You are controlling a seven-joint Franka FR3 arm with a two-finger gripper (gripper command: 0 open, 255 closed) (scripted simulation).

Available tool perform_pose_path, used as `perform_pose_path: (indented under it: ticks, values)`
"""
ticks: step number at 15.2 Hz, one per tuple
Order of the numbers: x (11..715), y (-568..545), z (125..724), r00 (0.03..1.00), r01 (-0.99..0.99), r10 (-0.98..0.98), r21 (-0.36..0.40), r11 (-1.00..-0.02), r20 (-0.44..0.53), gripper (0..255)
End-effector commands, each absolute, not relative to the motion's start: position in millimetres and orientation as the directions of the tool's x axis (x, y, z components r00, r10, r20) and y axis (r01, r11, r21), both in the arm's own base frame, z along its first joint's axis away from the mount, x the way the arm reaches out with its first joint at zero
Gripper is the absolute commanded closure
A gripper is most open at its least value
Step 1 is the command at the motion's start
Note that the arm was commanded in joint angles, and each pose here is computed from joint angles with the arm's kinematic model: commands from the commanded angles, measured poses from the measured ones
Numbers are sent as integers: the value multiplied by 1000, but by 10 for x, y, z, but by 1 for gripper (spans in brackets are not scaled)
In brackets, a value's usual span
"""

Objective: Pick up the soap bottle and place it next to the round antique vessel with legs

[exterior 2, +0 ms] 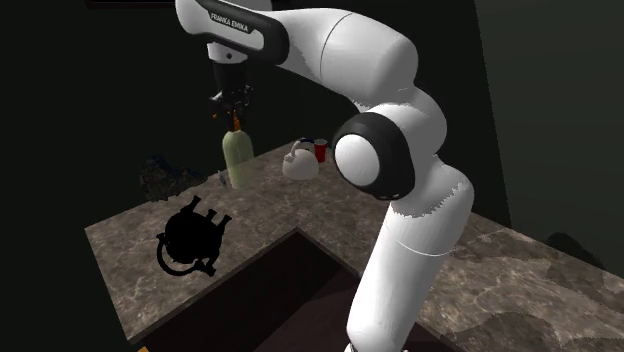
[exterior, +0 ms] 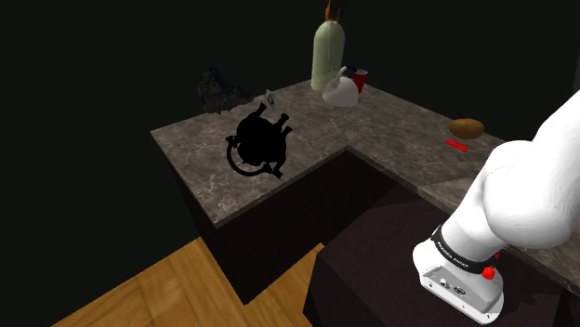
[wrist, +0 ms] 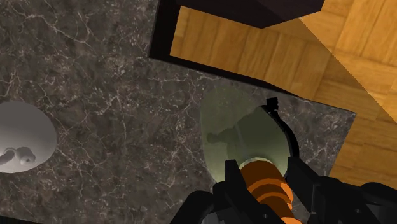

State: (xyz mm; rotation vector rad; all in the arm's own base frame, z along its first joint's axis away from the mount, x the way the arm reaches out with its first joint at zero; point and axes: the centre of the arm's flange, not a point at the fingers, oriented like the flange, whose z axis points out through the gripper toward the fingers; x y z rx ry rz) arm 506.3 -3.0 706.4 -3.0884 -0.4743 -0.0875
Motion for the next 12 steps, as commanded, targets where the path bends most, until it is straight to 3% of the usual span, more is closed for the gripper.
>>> perform_pose_path:
  ticks: [1,12]
  values:
    - [5059,238,7060,953,299,298,-7,-954,59,255]
    - [5177,1684,7000,953,299,298,-7,-954,59,255]
